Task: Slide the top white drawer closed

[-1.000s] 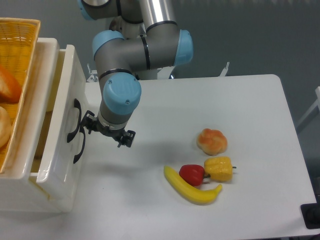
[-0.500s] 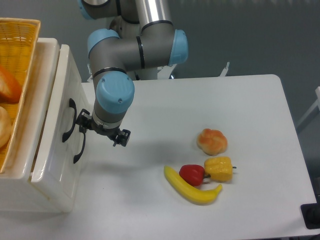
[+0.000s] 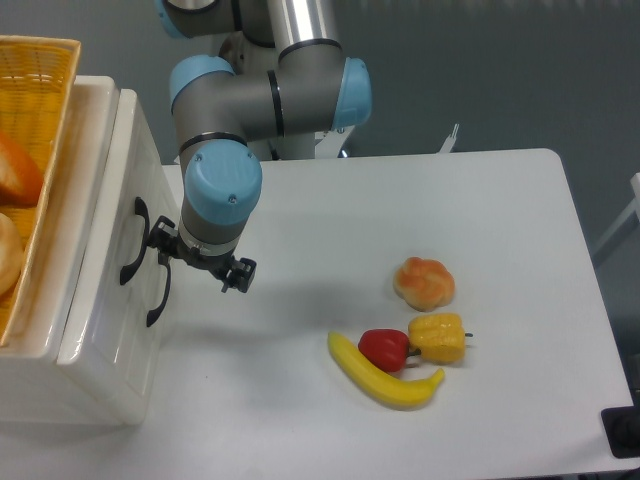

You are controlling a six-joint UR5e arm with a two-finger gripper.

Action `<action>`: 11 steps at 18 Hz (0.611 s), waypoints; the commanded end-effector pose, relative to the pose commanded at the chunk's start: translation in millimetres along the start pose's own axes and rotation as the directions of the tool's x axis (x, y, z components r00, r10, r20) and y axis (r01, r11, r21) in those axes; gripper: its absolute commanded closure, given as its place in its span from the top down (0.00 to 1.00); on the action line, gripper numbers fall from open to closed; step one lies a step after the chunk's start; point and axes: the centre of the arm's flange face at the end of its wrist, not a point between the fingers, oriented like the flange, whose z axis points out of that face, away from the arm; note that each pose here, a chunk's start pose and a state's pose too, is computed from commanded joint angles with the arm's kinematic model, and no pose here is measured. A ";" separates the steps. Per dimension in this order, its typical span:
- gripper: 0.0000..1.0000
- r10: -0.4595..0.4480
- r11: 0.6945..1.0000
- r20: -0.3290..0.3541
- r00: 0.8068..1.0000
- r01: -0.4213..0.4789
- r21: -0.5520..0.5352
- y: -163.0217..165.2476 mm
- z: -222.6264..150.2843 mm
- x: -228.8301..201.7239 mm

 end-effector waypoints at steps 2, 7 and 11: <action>1.00 0.002 1.000 0.000 1.000 -0.002 0.000 0.0 0.0 0.0; 1.00 -0.001 1.000 0.006 1.000 0.001 0.009 -0.3 -4.1 -8.2; 1.00 -0.012 1.000 0.044 0.999 0.011 0.029 15.0 -25.5 -54.6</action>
